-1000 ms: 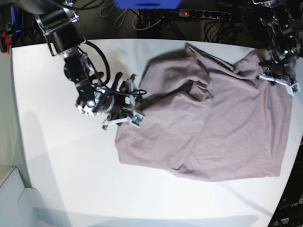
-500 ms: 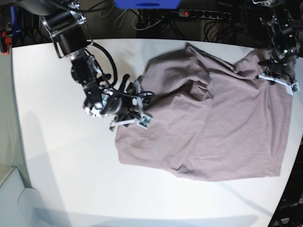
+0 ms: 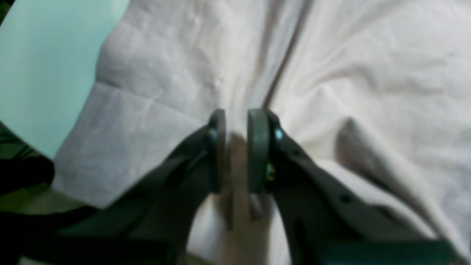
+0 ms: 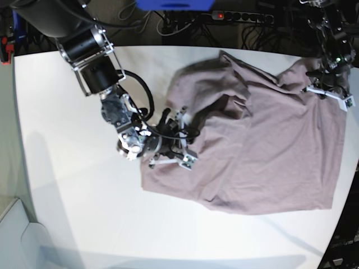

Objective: Layout the t-shirt on the table in an organized manner, then fold the t-shirt properly
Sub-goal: 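Drag the grasped edge away from the left gripper with the right gripper, then pull the shirt taut between both grippers, left gripper regrasping the body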

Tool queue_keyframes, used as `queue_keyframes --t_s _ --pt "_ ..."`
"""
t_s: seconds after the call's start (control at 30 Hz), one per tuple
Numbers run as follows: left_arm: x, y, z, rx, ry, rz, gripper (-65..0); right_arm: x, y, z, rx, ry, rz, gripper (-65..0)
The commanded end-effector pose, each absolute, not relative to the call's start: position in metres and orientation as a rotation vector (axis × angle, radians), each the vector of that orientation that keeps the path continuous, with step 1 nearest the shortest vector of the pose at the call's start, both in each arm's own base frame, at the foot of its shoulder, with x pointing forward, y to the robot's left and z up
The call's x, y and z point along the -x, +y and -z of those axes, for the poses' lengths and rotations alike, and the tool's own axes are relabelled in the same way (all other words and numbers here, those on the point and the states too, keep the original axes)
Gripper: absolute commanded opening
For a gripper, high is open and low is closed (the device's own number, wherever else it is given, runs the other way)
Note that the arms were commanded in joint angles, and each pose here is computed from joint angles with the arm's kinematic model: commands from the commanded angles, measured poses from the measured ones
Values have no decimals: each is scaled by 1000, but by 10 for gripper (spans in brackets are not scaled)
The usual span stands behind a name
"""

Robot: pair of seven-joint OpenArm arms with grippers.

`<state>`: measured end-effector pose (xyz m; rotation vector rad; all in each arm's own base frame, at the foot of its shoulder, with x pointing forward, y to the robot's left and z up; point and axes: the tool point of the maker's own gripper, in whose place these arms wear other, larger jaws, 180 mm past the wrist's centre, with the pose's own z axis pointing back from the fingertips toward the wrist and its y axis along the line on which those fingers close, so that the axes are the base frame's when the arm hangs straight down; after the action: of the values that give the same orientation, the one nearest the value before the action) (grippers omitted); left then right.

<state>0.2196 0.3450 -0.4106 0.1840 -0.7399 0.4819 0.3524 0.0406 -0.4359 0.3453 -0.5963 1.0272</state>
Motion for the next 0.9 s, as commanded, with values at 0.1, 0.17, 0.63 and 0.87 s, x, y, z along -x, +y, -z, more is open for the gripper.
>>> queue_keyframes --t_s 0.1,0.17,0.63,0.87 --pt "-228 352 396 -206 -793 -470 -545 -355 -11 445 -189 -511 -1074 -650" --pt "-229 354 395 -209 -795 -466 -545 -362 -27 434 -135 -530 -1088 -650" --pt "-233 355 392 -211 -810 -464 -545 -398 -98 326 225 -701 -1193 -650" --pt "-233 355 392 -211 -810 -464 -545 -430 -105 256 377 -809 -1193 -650"
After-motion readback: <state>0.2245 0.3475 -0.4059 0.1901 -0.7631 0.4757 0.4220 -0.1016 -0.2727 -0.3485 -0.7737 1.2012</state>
